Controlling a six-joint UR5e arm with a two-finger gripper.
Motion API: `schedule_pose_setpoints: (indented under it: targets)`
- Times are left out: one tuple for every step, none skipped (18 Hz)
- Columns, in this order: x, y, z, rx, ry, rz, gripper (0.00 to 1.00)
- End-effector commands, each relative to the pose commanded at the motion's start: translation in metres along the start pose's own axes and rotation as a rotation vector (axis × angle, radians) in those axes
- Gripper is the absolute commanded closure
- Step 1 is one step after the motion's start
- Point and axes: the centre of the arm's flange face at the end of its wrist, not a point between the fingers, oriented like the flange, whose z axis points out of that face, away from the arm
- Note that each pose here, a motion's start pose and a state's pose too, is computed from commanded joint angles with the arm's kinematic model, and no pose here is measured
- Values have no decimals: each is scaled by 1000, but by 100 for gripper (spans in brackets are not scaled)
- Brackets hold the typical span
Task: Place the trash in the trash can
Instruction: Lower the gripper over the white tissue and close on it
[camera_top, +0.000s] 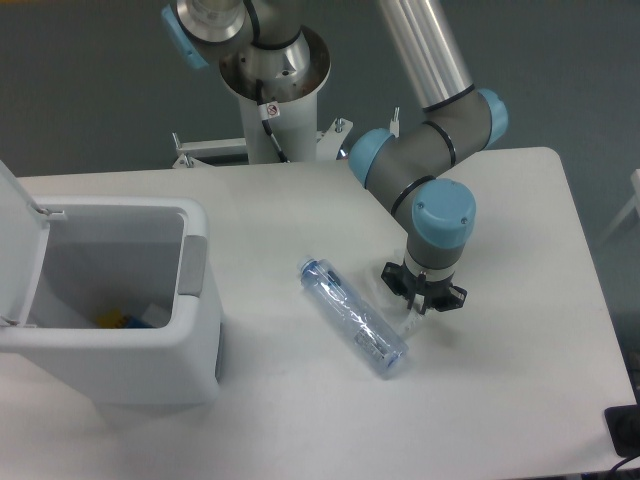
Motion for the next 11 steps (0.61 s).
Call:
schedule_pose_setpoints:
  targets:
    - [-3, 2, -6, 10, -6, -2, 100]
    - [-8, 8, -13, 18, -15, -14, 100]
    - [-18, 18, -21, 29, -24, -36, 100]
    - [-28, 25, -31, 55, -21, -57, 100]
    - [-35, 30, -41, 102, -16, -75, 100]
    - [-38, 32, -50, 133, -16, -81, 100]
    - [-42, 29, -59, 157, -22, -83, 100]
    - [-45, 27, -67, 178, -28, -84, 100]
    - [-51, 23, -78, 203, -36, -93, 100]
    - [-55, 17, -97, 234, -32, -96, 100]
    - [-56, 14, -109, 249, -20, -121, 100]
